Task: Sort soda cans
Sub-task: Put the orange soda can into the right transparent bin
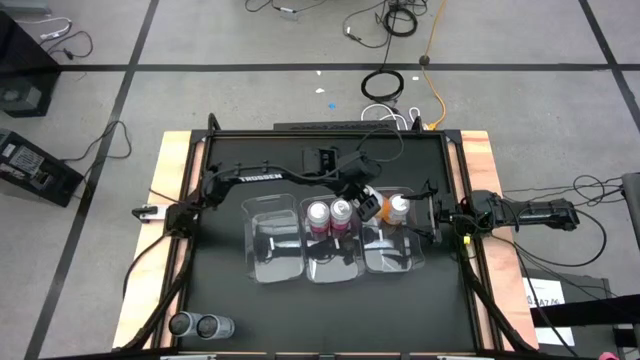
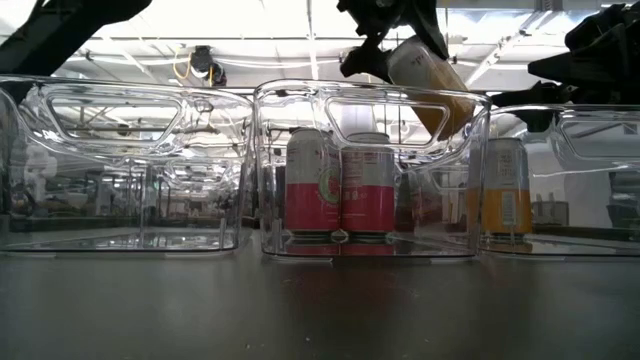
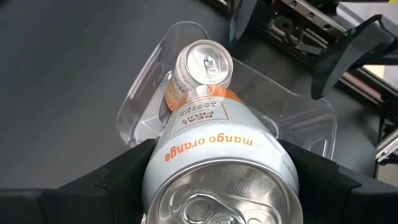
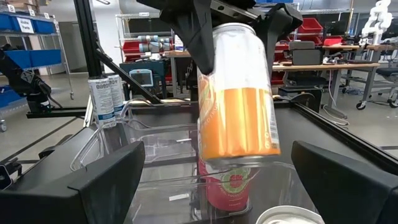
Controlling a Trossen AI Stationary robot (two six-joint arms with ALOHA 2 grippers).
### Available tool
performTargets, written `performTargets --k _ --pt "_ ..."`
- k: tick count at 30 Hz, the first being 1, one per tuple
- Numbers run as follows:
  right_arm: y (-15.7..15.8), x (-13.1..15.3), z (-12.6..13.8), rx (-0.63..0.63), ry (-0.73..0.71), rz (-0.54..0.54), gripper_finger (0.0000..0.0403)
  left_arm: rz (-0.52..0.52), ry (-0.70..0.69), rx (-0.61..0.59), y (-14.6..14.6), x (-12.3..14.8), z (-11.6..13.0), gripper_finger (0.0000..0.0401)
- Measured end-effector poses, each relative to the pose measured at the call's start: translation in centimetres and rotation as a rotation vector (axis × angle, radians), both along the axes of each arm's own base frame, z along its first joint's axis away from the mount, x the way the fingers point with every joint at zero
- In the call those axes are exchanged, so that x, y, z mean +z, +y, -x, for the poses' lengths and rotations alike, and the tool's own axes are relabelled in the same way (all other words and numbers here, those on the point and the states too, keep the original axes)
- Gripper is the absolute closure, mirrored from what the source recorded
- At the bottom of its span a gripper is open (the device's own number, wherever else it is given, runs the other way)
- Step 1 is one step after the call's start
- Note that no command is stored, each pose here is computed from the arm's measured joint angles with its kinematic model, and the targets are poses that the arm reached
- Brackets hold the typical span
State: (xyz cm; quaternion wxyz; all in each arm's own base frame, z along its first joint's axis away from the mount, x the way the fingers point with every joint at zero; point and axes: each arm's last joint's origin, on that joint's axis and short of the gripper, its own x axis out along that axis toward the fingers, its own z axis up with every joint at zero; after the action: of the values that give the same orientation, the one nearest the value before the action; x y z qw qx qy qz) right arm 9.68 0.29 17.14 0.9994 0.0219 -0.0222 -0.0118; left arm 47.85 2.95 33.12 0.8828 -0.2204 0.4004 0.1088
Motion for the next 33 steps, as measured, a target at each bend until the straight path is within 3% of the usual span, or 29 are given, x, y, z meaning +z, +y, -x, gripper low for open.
performTargets --k 27,33 --pt "0.0 0.0 0.0 0.000 0.000 0.000 0.0005 0.008 0.077 -0.044 -2.7 -0.5 0.5 0.0096" --pt "0.0 0.0 0.0 0.000 0.000 0.000 0.0005 -0.072 0.053 -0.029 -2.1 -0.3 0.3 0.0096"
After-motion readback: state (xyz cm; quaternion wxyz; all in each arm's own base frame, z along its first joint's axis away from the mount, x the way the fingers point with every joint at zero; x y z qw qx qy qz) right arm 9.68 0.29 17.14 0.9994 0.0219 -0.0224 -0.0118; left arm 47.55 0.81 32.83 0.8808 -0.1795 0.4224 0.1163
